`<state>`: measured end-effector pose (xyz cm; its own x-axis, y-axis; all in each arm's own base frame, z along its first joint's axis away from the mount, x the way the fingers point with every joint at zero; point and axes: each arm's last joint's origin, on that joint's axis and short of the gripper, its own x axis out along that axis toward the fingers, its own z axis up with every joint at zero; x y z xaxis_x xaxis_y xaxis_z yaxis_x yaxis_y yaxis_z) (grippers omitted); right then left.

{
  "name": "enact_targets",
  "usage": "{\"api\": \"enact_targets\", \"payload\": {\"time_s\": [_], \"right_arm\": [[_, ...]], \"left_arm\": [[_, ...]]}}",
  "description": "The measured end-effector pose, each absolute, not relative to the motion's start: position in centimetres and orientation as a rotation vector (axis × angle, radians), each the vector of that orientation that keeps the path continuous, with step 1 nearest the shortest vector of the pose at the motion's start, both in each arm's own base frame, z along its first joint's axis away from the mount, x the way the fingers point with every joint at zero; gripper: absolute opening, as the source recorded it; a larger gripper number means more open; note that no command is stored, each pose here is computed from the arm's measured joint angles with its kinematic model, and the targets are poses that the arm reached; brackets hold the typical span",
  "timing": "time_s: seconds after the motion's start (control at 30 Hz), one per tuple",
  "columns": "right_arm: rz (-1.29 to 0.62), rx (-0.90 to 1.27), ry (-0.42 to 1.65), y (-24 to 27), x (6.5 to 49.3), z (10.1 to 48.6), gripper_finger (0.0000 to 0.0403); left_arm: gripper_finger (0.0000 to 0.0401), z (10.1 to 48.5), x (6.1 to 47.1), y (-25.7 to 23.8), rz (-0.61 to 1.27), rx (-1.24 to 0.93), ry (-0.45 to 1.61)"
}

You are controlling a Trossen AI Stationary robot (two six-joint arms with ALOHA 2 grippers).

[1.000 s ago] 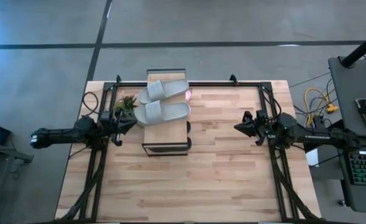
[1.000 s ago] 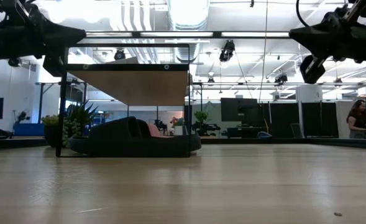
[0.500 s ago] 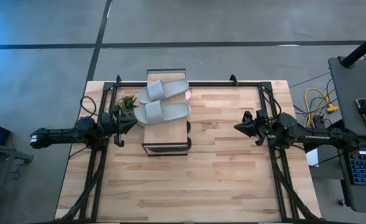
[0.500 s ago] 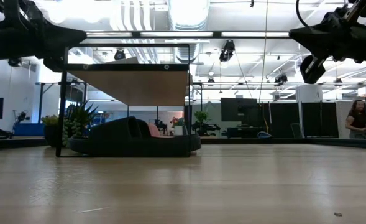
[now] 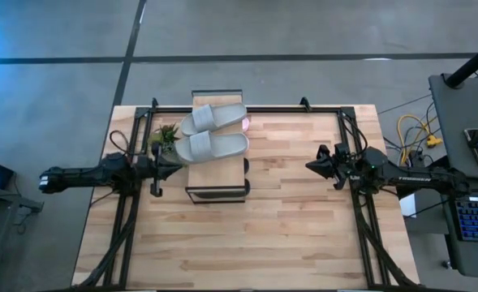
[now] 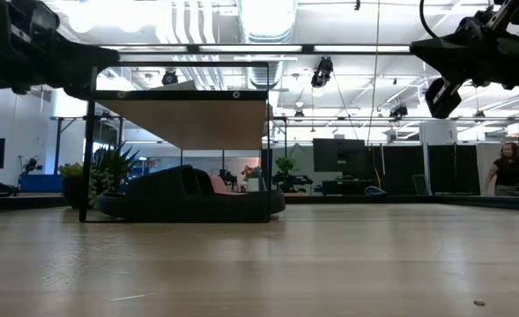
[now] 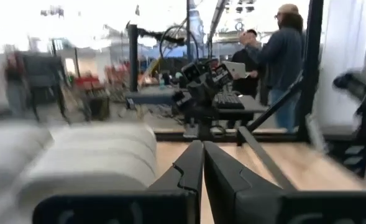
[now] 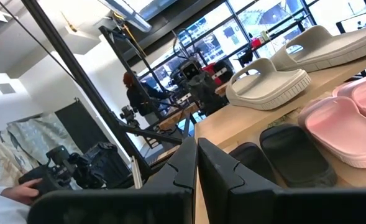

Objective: Pick and place slides into the shelf
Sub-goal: Return to Home Position

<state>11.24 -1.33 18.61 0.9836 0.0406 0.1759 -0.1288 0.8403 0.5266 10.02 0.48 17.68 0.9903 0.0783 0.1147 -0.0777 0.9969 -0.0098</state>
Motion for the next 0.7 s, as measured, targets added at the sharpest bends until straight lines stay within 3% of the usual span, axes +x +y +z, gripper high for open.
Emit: {"api": "enact_targets", "payload": {"time_s": [0.13,0.33,0.7], "right_arm": [[0.090,0.567,-0.160,-1.3,11.2,18.6,0.0009],[0.090,0.566,-0.161,-1.3,11.2,18.6,0.0009],[0.089,0.567,-0.158,-1.3,11.3,18.6,0.0009]], "left_arm": [[0.0000,17.8,10.0,0.5,0.088,0.127,-0.115],[0.0000,16.4,10.1,0.4,0.053,-0.011,0.030],[0.0000,16.4,10.1,0.3,0.011,-0.017,0.033]]}}
